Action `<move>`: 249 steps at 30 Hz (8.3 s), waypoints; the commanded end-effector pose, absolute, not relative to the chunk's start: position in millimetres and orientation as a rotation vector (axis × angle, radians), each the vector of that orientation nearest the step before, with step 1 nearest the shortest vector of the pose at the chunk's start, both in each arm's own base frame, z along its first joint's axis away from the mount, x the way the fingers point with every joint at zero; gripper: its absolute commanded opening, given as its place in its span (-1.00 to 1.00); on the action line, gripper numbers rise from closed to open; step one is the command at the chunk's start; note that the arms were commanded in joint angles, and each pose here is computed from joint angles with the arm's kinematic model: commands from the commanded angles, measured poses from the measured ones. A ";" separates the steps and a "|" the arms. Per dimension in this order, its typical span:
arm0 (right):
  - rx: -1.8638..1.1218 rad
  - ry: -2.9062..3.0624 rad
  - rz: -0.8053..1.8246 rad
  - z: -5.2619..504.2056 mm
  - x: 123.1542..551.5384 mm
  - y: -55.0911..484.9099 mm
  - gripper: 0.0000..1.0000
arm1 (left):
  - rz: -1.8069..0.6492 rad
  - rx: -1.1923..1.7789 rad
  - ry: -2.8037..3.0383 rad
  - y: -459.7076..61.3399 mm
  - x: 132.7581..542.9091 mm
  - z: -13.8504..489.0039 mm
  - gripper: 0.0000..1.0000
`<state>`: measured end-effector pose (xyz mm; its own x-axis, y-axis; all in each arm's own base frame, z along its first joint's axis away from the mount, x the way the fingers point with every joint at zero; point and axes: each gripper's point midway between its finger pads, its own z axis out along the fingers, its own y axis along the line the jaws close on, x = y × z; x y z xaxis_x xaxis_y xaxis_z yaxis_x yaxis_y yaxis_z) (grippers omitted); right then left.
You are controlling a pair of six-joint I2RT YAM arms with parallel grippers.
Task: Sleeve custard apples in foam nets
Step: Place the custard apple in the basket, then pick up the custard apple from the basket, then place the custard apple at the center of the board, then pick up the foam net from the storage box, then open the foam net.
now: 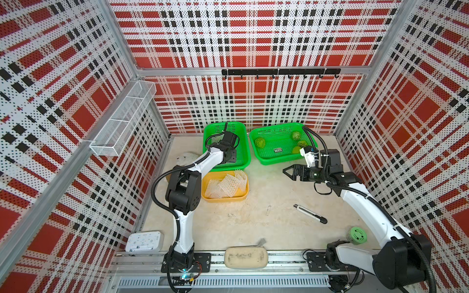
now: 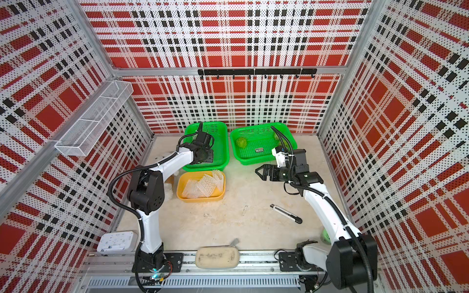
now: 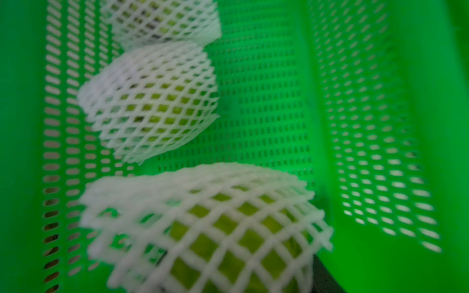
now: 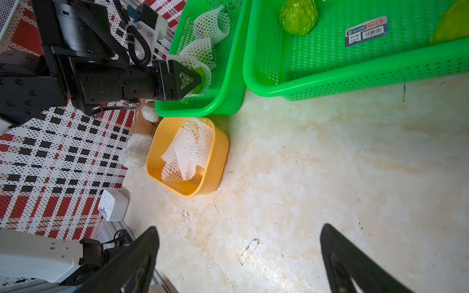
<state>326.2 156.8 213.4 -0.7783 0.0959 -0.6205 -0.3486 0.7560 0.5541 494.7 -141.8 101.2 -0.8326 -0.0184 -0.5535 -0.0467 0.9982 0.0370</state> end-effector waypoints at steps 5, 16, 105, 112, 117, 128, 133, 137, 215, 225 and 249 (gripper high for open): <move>-0.236 2.242 0.990 222.7 353.1 173.9 1.00 | 0.057 -0.284 2.627 -115.2 489.5 78.6 -1.00; -0.216 2.266 0.888 219.8 408.1 185.0 1.00 | -0.017 -0.325 2.722 -87.1 512.8 39.1 -0.95; -0.353 2.418 0.350 96.4 346.1 184.6 0.01 | -0.103 0.881 2.491 -267.8 352.1 121.3 0.02; -0.343 2.521 0.321 45.7 318.5 195.9 0.02 | -0.094 0.885 2.524 -264.6 355.4 111.0 -0.02; -0.327 2.534 0.318 37.8 307.5 197.5 0.21 | -0.093 0.875 2.554 -257.9 358.3 102.3 -0.19; -0.420 2.466 0.445 93.4 298.7 211.4 0.87 | -0.095 0.889 2.532 -251.0 355.2 125.6 -0.98; -0.506 2.374 0.619 145.6 292.3 225.4 0.96 | -0.168 0.967 2.448 -257.7 340.6 160.4 -1.00; -0.526 2.276 0.821 186.8 288.6 231.0 0.98 | -0.184 1.022 2.344 -256.0 326.7 200.6 -1.00; -0.868 1.427 1.758 390.8 205.5 322.0 1.00 | -1.536 1.079 1.297 -253.1 197.7 404.8 -1.00; -0.544 1.853 1.254 315.1 244.7 253.2 1.00 | -1.551 1.039 1.351 -256.5 213.8 390.9 -1.00; -0.198 2.265 0.488 202.5 265.3 112.7 1.00 | -0.869 1.229 2.296 -362.2 276.0 182.9 -1.00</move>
<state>260.8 132.4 210.9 -0.6934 0.0367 -0.7196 -0.3460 0.8590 0.3773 281.4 -375.7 226.2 -0.5393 0.4400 -0.7181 0.8414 0.3166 -0.4379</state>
